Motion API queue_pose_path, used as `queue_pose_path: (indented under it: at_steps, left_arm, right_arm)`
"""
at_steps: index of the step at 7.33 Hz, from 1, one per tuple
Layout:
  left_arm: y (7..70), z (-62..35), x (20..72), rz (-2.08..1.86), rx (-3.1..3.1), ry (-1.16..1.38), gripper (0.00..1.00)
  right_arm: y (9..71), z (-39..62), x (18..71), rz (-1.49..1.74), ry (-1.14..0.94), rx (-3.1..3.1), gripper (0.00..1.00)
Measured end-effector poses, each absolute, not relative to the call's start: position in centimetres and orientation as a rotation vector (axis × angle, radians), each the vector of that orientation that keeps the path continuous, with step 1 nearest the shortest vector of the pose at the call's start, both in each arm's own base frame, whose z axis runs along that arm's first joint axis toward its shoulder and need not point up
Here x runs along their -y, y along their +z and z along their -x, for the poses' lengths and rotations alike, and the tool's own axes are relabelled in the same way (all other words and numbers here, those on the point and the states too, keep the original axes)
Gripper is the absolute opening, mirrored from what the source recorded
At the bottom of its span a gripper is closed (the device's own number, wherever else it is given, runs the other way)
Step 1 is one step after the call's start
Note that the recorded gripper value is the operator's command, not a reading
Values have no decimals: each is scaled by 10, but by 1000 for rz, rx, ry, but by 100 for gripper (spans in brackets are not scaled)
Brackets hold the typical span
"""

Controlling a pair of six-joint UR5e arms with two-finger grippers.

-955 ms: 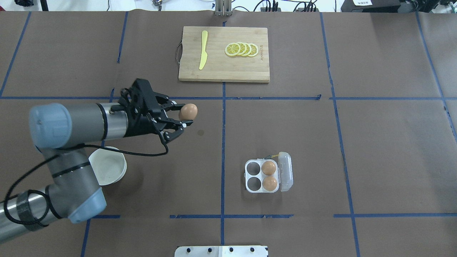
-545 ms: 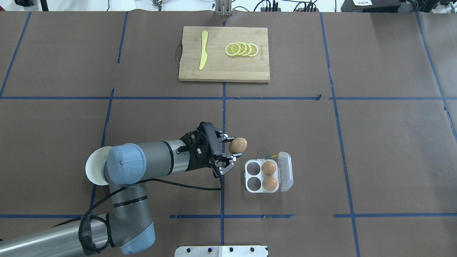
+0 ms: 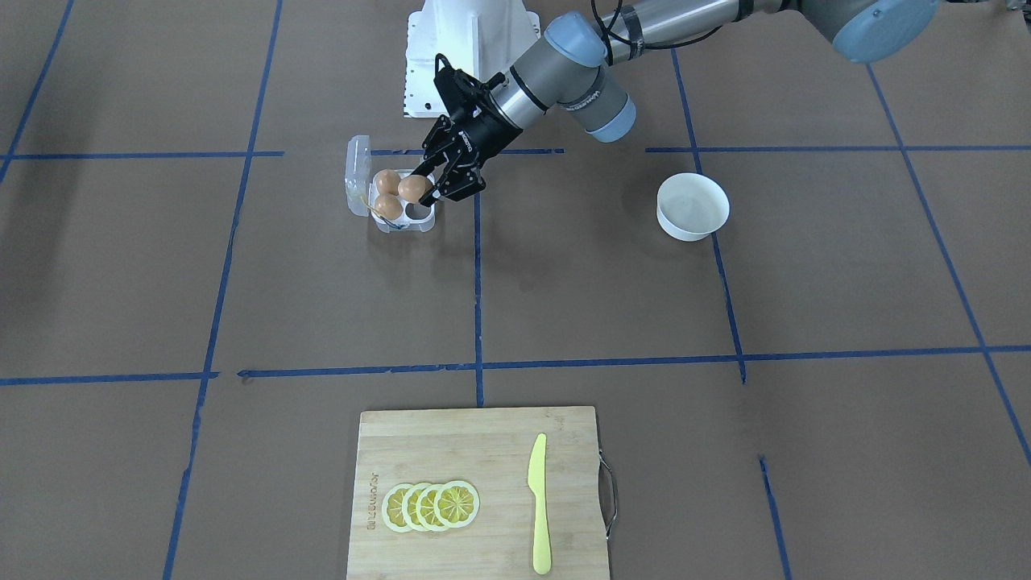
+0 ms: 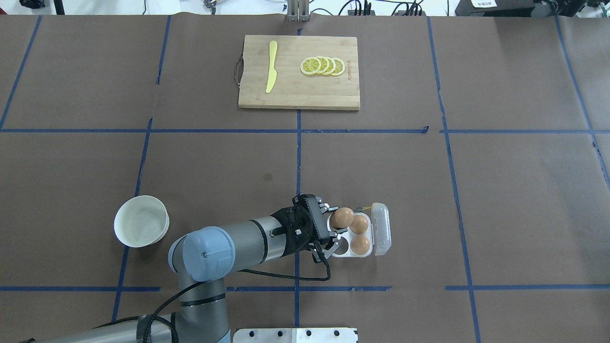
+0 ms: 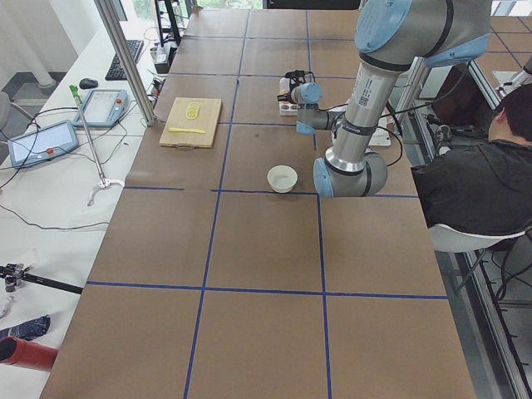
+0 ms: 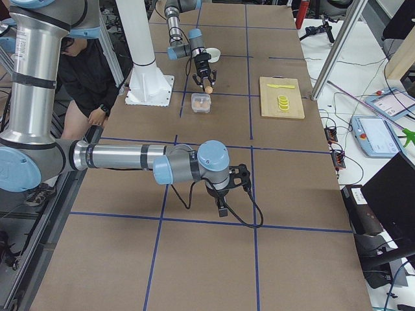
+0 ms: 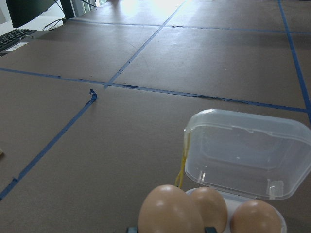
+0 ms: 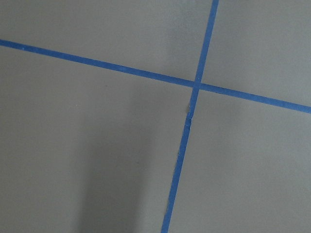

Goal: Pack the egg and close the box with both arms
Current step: 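Lower the egg into an empty slot and open the left gripper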

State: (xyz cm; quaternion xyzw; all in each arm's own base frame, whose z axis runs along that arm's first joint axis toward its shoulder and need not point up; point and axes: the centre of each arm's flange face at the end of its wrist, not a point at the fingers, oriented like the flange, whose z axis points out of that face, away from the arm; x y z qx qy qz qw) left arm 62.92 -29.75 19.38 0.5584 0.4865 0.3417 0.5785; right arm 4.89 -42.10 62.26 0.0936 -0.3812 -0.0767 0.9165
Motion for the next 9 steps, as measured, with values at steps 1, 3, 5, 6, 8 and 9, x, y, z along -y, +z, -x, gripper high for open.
queue_pose_path:
  at_steps: [1, 3, 5, 6, 8, 9]
  left_arm:
    - [192, -633, 291, -1304, -1144, 803, 40]
    - [192, -635, 286, -1302, -1149, 806, 63]
    - [192, -636, 284, -1300, -1152, 807, 65]
    - [192, -636, 283, -1299, -1153, 808, 65]
    - [191, -636, 282, -1299, -1155, 808, 65]
    - [189, -635, 282, -1299, -1162, 803, 65]
  right_arm:
    - [623, -49, 421, -191, -156, 784, 100]
    - [625, -50, 421, -188, -152, 784, 100]
    - [626, -51, 420, -186, -150, 785, 100]
    - [627, -51, 420, -185, -149, 785, 100]
    - [628, -51, 421, -184, -149, 785, 100]
    - [628, -52, 421, -184, -148, 785, 100]
